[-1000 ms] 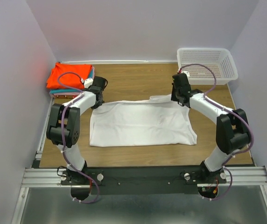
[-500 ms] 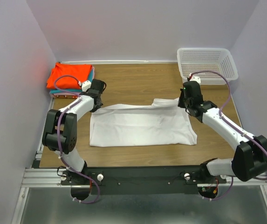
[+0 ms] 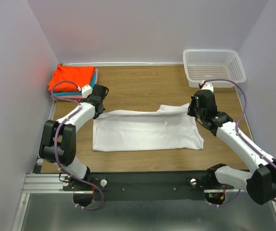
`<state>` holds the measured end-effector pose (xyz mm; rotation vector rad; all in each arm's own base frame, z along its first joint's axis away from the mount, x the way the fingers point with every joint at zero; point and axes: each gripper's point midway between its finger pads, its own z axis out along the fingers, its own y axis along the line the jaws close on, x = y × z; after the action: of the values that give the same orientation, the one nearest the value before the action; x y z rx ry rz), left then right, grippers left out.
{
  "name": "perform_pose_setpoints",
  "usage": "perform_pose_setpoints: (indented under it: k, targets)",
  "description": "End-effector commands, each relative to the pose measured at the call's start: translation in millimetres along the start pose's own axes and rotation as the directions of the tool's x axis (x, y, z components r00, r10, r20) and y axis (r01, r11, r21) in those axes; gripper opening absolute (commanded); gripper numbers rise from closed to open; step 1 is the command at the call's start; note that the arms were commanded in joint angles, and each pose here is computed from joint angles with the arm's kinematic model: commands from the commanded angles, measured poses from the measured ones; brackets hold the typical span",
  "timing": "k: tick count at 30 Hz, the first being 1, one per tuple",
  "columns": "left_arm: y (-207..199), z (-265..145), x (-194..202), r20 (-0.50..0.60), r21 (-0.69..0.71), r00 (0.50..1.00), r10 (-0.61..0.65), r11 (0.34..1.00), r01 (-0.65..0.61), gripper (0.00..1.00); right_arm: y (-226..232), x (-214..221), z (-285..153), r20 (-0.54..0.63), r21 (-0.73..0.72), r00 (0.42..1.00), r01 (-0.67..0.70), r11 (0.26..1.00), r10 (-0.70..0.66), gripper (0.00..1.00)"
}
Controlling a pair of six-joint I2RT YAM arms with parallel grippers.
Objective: Fold and stack the t-shirts
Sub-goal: Fold the tshirt
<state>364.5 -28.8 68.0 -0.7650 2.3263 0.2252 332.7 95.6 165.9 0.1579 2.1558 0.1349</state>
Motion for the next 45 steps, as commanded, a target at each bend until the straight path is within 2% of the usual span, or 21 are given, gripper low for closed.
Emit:
perform_pose_setpoints:
  k: [1,11,14,17,19,20,21,22,23,25,27,30,31,32,33,36,40,45]
  targets:
    - [10,-8,2,0.046,-0.027,0.997,-0.055,0.998,0.056,0.00,-2,25,-9,-0.061,-0.022,0.998,-0.008,1.000,0.007,0.01]
    - [22,-2,28,0.023,-0.054,0.998,-0.065,0.996,0.066,0.00,-1,77,-22,-0.180,-0.090,0.983,-0.057,0.994,0.039,0.00]
    - [26,-2,33,0.018,-0.061,0.997,-0.080,0.995,0.081,0.09,2,94,-26,-0.229,-0.113,0.971,-0.094,0.989,0.066,0.01]
    - [31,-6,33,0.017,-0.074,0.995,-0.094,0.993,0.095,0.24,4,116,-31,-0.292,-0.130,0.950,-0.149,0.980,0.106,0.03]
    - [44,-13,32,0.023,-0.126,0.995,-0.097,0.987,0.099,0.42,0,129,-37,-0.320,-0.109,0.936,-0.191,0.975,0.148,0.09]
    - [49,-16,32,0.025,-0.146,0.994,-0.103,0.984,0.106,0.59,-1,132,-39,-0.323,-0.105,0.933,-0.203,0.973,0.160,0.10]
    - [56,-20,30,0.043,-0.175,0.990,-0.132,0.975,0.138,0.65,3,137,-43,-0.343,-0.121,0.923,-0.226,0.967,0.173,0.13]
    - [58,-25,27,0.050,-0.182,0.988,-0.147,0.971,0.154,0.79,6,140,-48,-0.360,-0.139,0.915,-0.246,0.959,0.183,0.20]
    - [67,-31,30,0.036,-0.217,0.989,-0.141,0.965,0.145,0.83,8,142,-52,-0.360,-0.158,0.913,-0.263,0.952,0.192,0.26]
    - [73,-42,25,0.049,-0.233,0.984,-0.173,0.956,0.179,0.91,15,149,-61,-0.395,-0.192,0.896,-0.297,0.935,0.204,0.46]
    - [67,-51,17,0.053,-0.193,0.982,-0.182,0.963,0.188,0.91,19,144,-67,-0.380,-0.235,0.904,-0.299,0.925,0.196,0.51]
    - [47,-58,6,0.044,-0.080,0.983,-0.178,0.980,0.181,0.92,14,127,-67,-0.299,-0.234,0.933,-0.276,0.932,0.201,0.66]
    - [34,-61,-6,0.064,-0.014,0.987,-0.149,0.989,0.150,0.92,9,120,-65,-0.266,-0.210,0.941,-0.269,0.940,0.210,0.79]
    - [26,-62,-8,0.063,0.024,0.989,-0.134,0.991,0.132,0.93,9,114,-65,-0.247,-0.212,0.947,-0.260,0.942,0.205,0.88]
    - [14,-63,-6,0.037,0.074,0.993,-0.116,0.991,0.113,0.93,11,107,-64,-0.236,-0.212,0.950,-0.257,0.943,0.206,1.00]
    - [-21,-66,-12,0.040,0.204,0.999,-0.035,0.979,0.027,0.93,18,95,-59,-0.224,-0.225,0.954,-0.252,0.941,0.202,1.00]
    - [-78,-63,9,-0.010,0.362,0.996,0.086,0.929,-0.076,0.93,36,92,-38,-0.254,-0.265,0.947,-0.262,0.928,0.195,1.00]
    - [-99,-51,41,-0.062,0.361,0.982,0.178,0.921,-0.144,0.93,37,108,-13,-0.326,-0.211,0.926,-0.265,0.941,0.188,1.00]
